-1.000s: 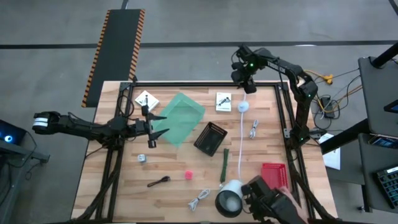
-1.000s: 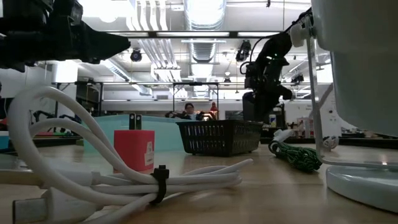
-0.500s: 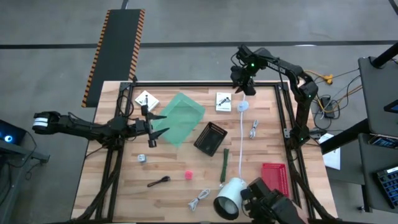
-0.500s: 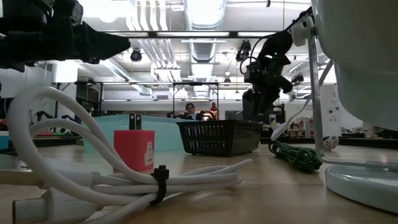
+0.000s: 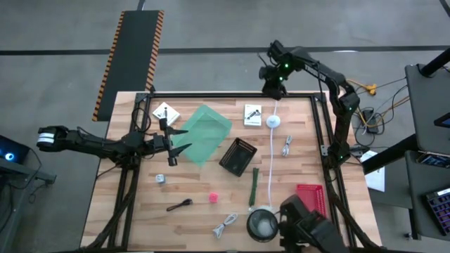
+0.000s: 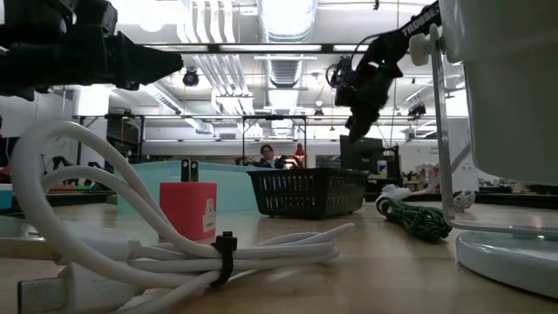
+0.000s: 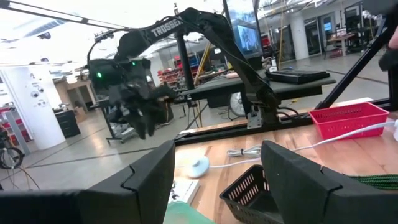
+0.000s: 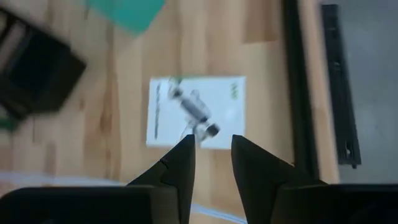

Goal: Pick and place items into bin
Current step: Put the top white charger cable into the green bin

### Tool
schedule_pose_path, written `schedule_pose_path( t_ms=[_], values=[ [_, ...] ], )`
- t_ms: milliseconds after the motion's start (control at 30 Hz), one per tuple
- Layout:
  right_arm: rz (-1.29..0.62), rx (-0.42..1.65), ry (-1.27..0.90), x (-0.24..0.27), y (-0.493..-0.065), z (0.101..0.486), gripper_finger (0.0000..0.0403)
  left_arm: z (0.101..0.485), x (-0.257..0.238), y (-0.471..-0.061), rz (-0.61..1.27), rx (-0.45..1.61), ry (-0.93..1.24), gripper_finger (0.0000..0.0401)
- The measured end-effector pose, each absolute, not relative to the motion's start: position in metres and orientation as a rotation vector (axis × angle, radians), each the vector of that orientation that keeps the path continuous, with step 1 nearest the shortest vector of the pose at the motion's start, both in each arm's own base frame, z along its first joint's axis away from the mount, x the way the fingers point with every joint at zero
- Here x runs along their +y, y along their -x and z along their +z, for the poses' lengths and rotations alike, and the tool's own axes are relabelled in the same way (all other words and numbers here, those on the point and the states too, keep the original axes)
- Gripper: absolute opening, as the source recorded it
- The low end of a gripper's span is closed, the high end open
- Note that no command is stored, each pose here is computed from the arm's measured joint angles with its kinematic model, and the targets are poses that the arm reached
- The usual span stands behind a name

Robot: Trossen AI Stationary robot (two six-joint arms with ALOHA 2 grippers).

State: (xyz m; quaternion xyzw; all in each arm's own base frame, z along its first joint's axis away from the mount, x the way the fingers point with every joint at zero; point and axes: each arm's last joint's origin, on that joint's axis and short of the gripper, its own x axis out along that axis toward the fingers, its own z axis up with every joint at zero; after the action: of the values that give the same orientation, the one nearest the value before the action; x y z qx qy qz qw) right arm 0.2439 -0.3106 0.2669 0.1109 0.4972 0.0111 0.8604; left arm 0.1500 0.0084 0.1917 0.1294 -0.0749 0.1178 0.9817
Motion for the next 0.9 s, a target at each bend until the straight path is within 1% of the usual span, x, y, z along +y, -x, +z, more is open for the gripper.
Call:
schedule_pose_path(
  t_ms=[167,267,433,567,667,900],
  values=[
    [-0.067,1.011,-0.270,-0.315,-0.246,0.286,0.0101,0.191,0.008,-0.150,0.237,-0.149,-0.260,0.0222],
    [-0.046,1.012,-0.227,-0.315,-0.250,0.290,0.0109,0.191,0.008,-0.150,0.237,-0.150,-0.260,0.0222],
    [0.068,1.067,-0.128,-0.317,-0.254,0.286,0.0121,0.192,0.008,-0.150,0.237,-0.151,-0.260,0.0222],
    [0.246,1.152,-0.048,-0.312,-0.257,0.274,0.0125,0.192,0.008,-0.150,0.237,-0.152,-0.260,0.0222],
    [0.368,1.253,0.018,-0.306,-0.261,0.262,0.0125,0.191,0.008,-0.150,0.238,-0.151,-0.260,0.0222],
    [0.505,1.176,0.153,-0.303,-0.263,0.262,0.0122,0.192,0.009,-0.150,0.245,-0.149,-0.281,0.0222]
  ],
)
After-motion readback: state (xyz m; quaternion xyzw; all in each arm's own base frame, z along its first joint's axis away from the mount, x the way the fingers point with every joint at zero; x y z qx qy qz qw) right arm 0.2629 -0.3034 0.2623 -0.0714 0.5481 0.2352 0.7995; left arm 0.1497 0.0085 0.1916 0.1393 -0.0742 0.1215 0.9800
